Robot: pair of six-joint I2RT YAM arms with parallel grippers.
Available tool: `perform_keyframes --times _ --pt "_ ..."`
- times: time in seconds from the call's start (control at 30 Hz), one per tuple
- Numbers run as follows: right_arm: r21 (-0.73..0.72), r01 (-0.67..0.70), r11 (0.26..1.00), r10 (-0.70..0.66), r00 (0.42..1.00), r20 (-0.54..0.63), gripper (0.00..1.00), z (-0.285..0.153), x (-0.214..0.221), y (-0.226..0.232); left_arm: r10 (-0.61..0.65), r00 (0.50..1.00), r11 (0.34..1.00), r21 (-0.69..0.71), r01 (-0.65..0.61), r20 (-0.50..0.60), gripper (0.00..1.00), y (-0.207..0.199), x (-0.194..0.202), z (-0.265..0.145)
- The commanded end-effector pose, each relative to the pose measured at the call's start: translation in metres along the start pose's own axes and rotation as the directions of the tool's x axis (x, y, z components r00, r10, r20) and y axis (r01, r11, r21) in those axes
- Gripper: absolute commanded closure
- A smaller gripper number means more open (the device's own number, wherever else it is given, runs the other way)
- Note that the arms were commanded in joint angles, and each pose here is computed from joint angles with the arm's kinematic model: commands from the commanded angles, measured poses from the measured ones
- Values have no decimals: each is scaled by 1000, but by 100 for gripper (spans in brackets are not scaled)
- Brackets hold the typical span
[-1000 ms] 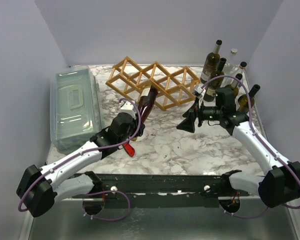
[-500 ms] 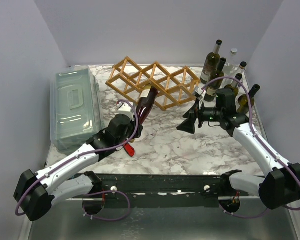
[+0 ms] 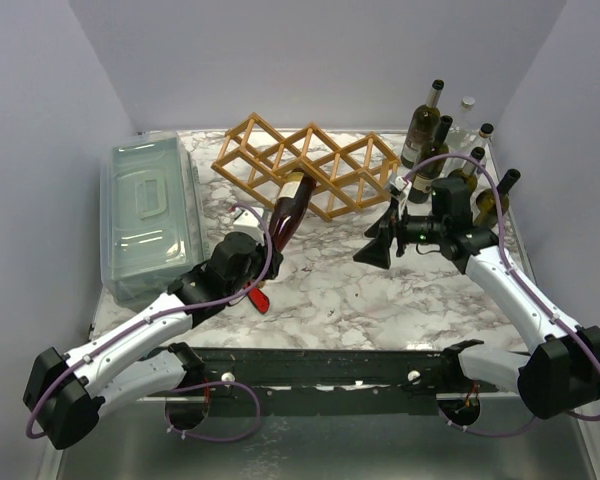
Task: Take the wine bottle off the wine rack
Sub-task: Pick up the wine bottle from the wine rack.
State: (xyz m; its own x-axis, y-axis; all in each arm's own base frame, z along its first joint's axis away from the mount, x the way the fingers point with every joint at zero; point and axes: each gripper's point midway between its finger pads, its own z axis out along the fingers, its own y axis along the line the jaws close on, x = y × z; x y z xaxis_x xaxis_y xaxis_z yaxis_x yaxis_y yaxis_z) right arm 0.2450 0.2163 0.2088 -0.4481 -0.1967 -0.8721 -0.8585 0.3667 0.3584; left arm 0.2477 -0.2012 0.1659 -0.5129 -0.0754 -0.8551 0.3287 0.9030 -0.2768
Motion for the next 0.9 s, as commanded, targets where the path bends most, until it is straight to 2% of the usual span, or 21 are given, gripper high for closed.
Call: perform_keyframes --times 0.0,0.17,0.27,0.43,0.5,0.6,0.73,0.77,0.83,0.87 --pt "-59 29 998 -28 1000 4 1 4 2 8 -121 907 985 163 59 402 100 -37 -117 -34" --pt "-66 107 992 -111 993 -49 1 26 7 9 -122 907 983 174 55 404 100 -38 -118 -36" --pt "-88 205 975 -210 977 -46 1 43 4 15 -123 907 982 181 53 404 100 -40 -119 -37" --pt "-170 436 884 -446 895 -22 1 56 -16 21 -125 906 981 189 51 404 100 -41 -119 -39" --pt "-247 580 776 -594 804 19 1 53 -23 29 -124 907 981 186 51 403 100 -41 -118 -38" --pt "-313 763 566 -781 618 95 1 53 -36 31 -121 908 982 181 50 402 100 -40 -117 -37" --pt "-364 876 317 -912 387 136 1 67 -32 12 -119 909 982 182 49 401 100 -42 -120 -35" --pt "-373 886 275 -929 345 134 1 73 -34 6 -118 910 982 184 47 398 100 -43 -120 -35" --pt "-401 887 230 -946 300 121 1 80 -36 -6 -117 912 982 185 46 394 100 -44 -120 -33" --pt "-420 879 225 -948 296 113 1 82 -36 -10 -118 912 981 188 46 393 100 -45 -121 -33"
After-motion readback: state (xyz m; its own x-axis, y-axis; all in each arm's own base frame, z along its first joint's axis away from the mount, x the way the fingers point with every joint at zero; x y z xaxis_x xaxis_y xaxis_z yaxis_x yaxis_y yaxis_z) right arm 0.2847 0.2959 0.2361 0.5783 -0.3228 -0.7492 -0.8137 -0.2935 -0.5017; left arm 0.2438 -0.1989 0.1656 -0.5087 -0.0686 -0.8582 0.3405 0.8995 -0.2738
